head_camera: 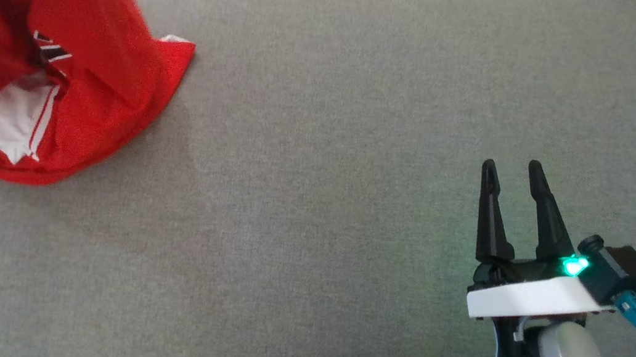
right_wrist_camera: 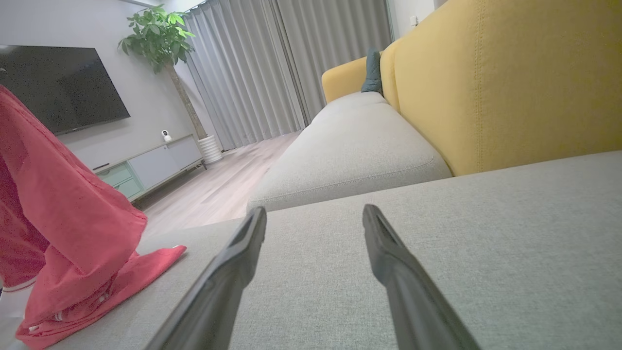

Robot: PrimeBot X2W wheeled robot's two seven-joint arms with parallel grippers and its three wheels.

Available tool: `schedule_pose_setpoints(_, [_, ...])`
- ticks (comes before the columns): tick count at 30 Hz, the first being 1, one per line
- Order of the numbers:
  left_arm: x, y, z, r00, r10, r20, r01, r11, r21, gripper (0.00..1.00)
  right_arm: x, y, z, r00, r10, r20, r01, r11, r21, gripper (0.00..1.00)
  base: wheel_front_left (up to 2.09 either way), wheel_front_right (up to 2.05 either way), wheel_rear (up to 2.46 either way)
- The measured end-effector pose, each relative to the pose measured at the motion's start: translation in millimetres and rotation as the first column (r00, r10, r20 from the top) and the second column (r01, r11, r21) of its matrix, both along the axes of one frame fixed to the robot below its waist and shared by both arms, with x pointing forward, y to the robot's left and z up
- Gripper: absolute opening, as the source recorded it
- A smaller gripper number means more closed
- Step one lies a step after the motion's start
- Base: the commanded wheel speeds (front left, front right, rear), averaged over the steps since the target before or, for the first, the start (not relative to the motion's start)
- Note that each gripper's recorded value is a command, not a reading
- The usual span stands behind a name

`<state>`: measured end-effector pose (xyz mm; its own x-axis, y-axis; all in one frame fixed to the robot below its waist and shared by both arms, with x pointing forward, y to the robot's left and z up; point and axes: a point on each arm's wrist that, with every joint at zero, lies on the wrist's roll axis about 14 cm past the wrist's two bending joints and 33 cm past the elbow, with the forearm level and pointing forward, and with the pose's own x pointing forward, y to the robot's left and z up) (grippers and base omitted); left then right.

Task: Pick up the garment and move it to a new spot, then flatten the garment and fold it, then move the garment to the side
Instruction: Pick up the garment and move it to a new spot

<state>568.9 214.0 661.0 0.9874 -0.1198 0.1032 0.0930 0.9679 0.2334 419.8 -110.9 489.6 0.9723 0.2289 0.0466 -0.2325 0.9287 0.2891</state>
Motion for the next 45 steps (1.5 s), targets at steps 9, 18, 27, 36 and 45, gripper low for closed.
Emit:
schedule_pose_setpoints(9, [-21, -80, 70, 0.967, -0.185, 0.177, 0.187, 0.982, 0.005, 0.0, -13, -30, 20, 0.995, -0.088, 0.048, 0.088, 0.996, 0.007, 1.0, 0.0, 0.0, 0.0])
schedule_pose_setpoints(18, [-29, -165, 96, 0.907, -0.33, 0.261, 0.351, 0.936, -0.039, 0.0, -34, -83, 37, 0.967, -0.238, 0.091, 0.239, 0.971, 0.004, 1.0, 0.0, 0.0, 0.0])
schedule_pose_setpoints(27, [-61, -295, 103, 0.788, -0.517, 0.335, 0.586, 0.797, -0.146, 0.0, -74, -145, 51, 0.899, -0.42, 0.123, 0.421, 0.907, 0.019, 1.0, 0.0, 0.0, 0.0])
schedule_pose_setpoints(36, [-92, -404, 85, 0.64, -0.696, 0.325, 0.761, 0.633, -0.142, 1.0, -106, -182, 52, 0.838, -0.533, 0.12, 0.536, 0.844, 0.005, 1.0, 0.0, 0.0, 0.0])
schedule_pose_setpoints(45, [-63, -394, 39, 0.694, -0.679, 0.24, 0.719, 0.669, -0.187, 1.0, -94, -178, 43, 0.849, -0.52, 0.093, 0.522, 0.853, -0.002, 1.0, 0.0, 0.0, 0.0])
